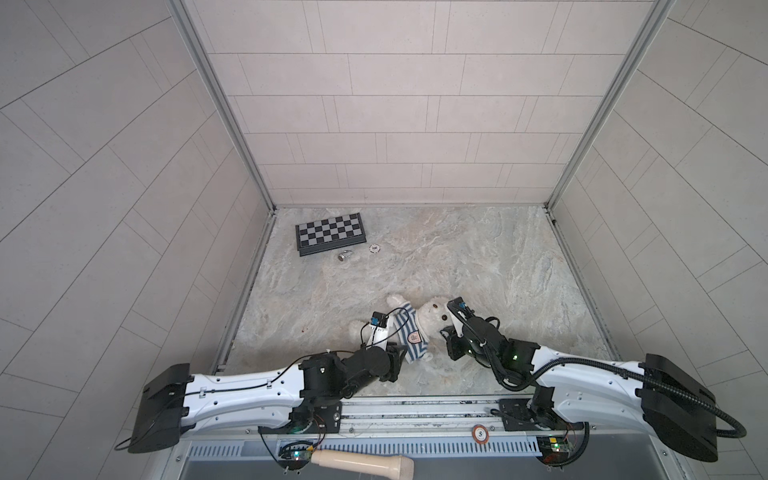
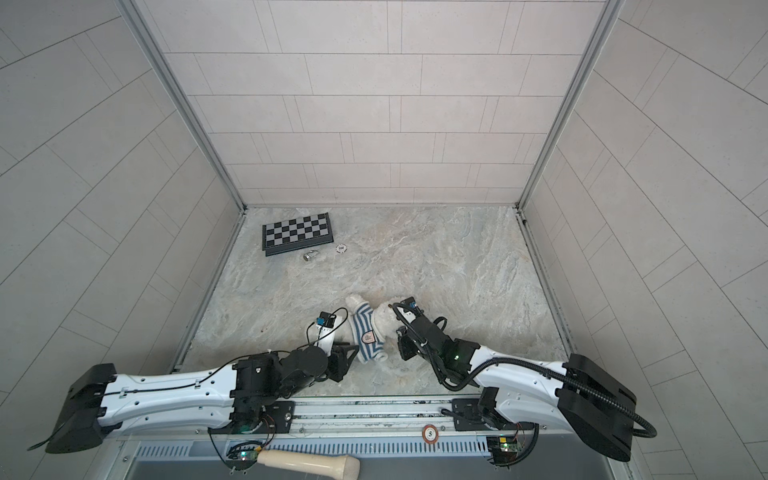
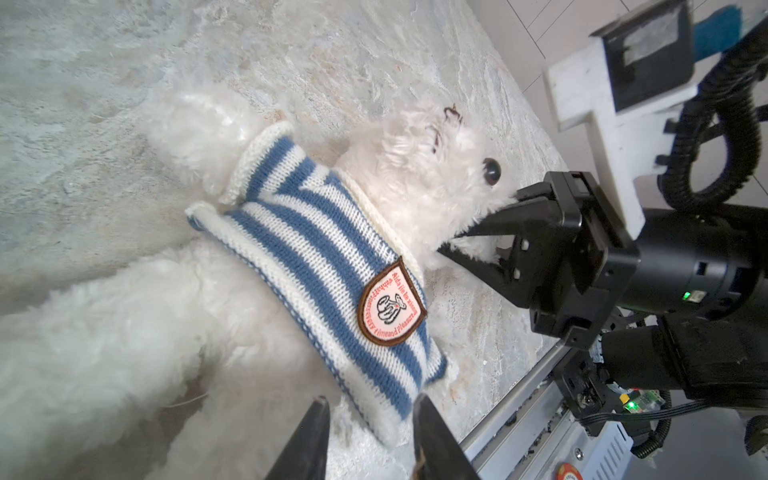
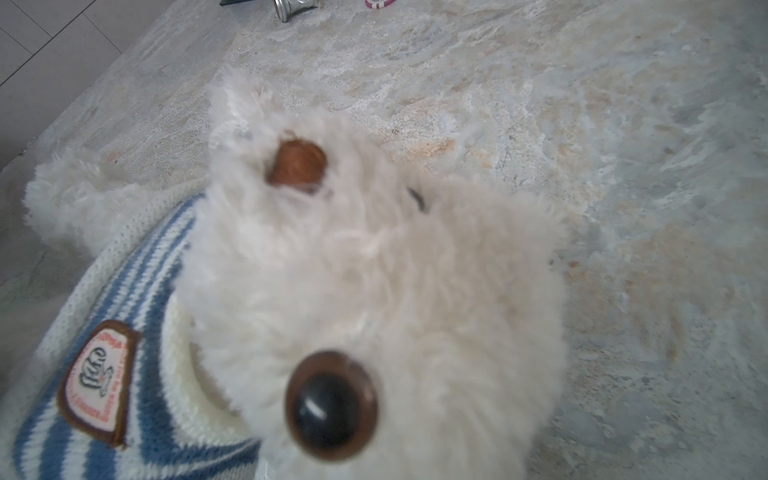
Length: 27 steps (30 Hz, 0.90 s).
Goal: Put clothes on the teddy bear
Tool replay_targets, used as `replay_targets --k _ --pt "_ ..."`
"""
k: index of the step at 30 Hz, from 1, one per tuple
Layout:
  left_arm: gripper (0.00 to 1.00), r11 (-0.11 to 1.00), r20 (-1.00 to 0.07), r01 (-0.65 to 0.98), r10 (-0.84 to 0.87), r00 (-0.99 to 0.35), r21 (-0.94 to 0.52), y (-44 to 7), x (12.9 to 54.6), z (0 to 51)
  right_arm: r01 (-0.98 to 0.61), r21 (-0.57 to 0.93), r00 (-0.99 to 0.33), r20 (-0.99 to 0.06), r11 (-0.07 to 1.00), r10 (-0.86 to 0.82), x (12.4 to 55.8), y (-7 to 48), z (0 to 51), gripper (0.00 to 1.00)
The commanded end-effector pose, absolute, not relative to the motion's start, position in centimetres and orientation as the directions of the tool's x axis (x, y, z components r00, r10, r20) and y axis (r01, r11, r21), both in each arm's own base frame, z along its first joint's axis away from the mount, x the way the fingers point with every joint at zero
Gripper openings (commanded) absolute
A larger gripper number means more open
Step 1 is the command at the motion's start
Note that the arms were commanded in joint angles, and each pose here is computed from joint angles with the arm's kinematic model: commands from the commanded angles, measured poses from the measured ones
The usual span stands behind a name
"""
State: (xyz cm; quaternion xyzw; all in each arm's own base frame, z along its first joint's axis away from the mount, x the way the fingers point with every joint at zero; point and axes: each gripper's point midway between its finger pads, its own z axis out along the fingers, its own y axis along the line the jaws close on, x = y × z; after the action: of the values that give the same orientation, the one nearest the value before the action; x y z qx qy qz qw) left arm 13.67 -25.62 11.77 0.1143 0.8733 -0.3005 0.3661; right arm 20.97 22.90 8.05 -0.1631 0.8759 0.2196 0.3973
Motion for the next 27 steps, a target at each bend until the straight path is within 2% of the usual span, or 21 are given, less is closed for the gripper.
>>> replay_targets --k 1,10,16,22,25,27 --pt "0.37 0.769 -0.71 0.427 -0.048 -0.703 -0.475 -27.2 14.0 12.9 -0.433 0.276 -0.618 -0.784 0.858 -0.06 21.4 22.7 8.9 0.0" --pt "0.33 0.766 -0.675 0.401 -0.058 -0.735 -0.502 -28.5 13.9 11.4 -0.425 0.284 -0.611 -0.79 0.86 -0.041 21.3 22.2 9.3 0.0" --pt "0.17 0.748 -0.684 0.41 -0.078 -0.726 -0.521 -28.8 14.0 11.9 -0.424 0.277 -0.607 -0.793 0.862 -0.044 21.3 21.9 9.3 0.0" --pt "0.16 0.771 -0.684 0.4 -0.062 -0.727 -0.496 -28.6 14.1 11.2 -0.421 0.274 -0.604 -0.796 0.864 -0.042 21.3 21.8 9.3 0.0" --pt "0.0 0.788 -0.694 0.395 -0.058 -0.717 -0.473 -28.1 14.4 11.2 -0.416 0.261 -0.595 -0.802 0.871 -0.044 21.3 21.3 9.6 0.0" --pt "0.0 0.8 -0.7 0.388 -0.055 -0.712 -0.457 -27.3 14.4 11.1 -0.408 0.244 -0.581 -0.813 0.88 -0.044 21.4 20.7 10.0 0.0"
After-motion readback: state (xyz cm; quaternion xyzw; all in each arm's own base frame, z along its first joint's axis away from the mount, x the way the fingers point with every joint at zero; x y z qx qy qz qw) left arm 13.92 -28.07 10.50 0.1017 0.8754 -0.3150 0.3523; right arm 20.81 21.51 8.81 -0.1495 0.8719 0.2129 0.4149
